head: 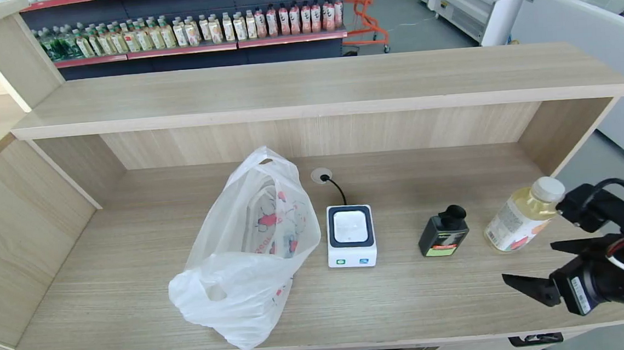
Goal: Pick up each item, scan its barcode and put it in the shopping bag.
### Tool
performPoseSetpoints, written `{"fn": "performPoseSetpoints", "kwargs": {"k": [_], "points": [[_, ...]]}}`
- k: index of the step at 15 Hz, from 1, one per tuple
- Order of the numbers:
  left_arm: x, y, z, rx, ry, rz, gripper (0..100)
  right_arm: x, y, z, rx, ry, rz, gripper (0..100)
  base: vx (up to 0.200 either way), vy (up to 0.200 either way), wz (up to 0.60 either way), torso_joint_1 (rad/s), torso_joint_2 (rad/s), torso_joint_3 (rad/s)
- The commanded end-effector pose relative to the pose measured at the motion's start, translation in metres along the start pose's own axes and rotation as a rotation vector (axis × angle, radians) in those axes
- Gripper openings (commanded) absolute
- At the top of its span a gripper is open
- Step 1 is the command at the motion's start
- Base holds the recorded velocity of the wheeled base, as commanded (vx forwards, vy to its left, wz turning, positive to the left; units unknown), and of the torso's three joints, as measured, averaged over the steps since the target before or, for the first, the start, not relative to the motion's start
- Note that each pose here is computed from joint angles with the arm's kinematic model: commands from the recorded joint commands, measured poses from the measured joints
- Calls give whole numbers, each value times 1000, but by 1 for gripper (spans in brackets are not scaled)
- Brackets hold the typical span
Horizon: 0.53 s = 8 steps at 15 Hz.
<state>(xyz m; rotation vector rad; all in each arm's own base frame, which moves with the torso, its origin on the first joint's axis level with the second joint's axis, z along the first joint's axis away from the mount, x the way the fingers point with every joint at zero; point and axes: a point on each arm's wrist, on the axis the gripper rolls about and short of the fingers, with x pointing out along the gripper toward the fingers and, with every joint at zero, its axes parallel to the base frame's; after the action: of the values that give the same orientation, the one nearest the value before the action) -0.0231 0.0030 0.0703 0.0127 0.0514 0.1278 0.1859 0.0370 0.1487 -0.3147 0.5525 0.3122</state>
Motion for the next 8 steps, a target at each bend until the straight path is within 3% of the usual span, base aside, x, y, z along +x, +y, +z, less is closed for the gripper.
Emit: {"fn": "performPoseSetpoints", "kwargs": {"k": [1,8], "points": [[0,0,0,0,0,1,100,51,4,-6,-89,86,41,100,0,0,0,0,0,0],[0,0,0,0,0,1,100,96,16,34,-163,1,79,100,0,0,0,0,0,0]]}}
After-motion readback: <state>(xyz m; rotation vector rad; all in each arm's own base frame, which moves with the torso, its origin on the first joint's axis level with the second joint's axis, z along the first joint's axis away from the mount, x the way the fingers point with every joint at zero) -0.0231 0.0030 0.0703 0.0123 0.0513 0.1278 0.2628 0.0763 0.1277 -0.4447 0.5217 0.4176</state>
